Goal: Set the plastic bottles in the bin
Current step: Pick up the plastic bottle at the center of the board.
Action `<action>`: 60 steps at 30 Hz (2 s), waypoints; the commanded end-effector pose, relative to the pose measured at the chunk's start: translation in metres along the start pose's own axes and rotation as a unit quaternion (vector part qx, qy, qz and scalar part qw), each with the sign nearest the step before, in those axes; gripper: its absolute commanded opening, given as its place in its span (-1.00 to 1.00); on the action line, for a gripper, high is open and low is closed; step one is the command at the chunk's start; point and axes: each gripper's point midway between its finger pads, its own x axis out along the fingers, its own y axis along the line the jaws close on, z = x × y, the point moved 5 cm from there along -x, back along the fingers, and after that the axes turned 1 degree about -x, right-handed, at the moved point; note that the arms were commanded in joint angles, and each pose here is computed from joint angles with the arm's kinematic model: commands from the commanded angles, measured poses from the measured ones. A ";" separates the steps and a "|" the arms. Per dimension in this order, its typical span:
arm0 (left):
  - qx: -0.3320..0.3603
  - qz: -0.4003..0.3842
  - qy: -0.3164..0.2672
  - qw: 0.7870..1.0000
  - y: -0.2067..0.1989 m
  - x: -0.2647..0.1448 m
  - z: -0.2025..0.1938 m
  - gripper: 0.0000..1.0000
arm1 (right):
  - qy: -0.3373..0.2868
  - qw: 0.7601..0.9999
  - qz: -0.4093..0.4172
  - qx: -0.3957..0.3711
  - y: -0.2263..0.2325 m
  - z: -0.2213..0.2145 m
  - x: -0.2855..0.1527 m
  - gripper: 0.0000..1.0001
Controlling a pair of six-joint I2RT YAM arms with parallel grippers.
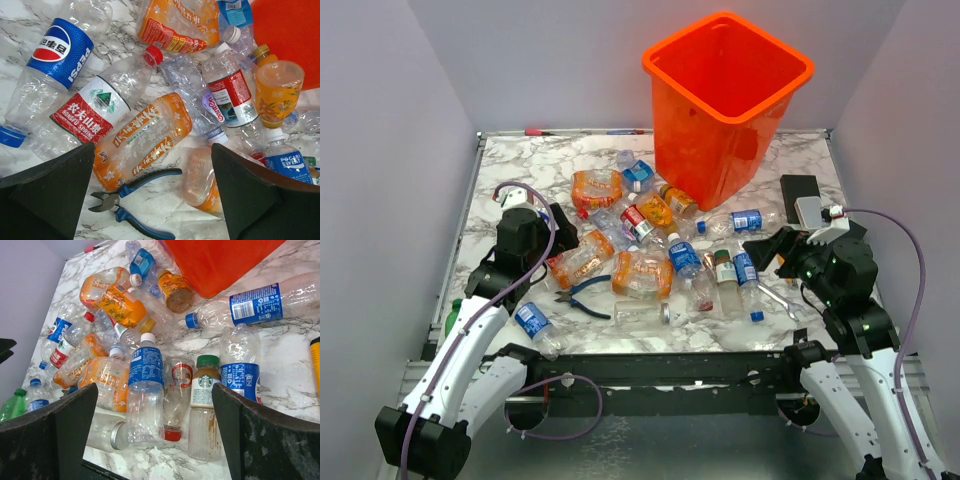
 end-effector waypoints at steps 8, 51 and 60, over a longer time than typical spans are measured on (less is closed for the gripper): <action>0.031 -0.025 0.017 0.999 -0.001 -0.001 -0.010 0.98 | 0.017 0.999 -0.016 -0.025 -0.006 -0.001 0.005 0.92; 0.047 -0.096 0.037 0.994 -0.015 0.005 -0.036 0.98 | 0.319 0.944 0.005 -0.080 0.040 -0.157 0.110 0.30; -0.034 -0.112 0.010 0.993 -0.032 0.009 -0.020 0.98 | 0.202 0.977 0.029 -0.058 0.061 -0.098 0.092 -0.07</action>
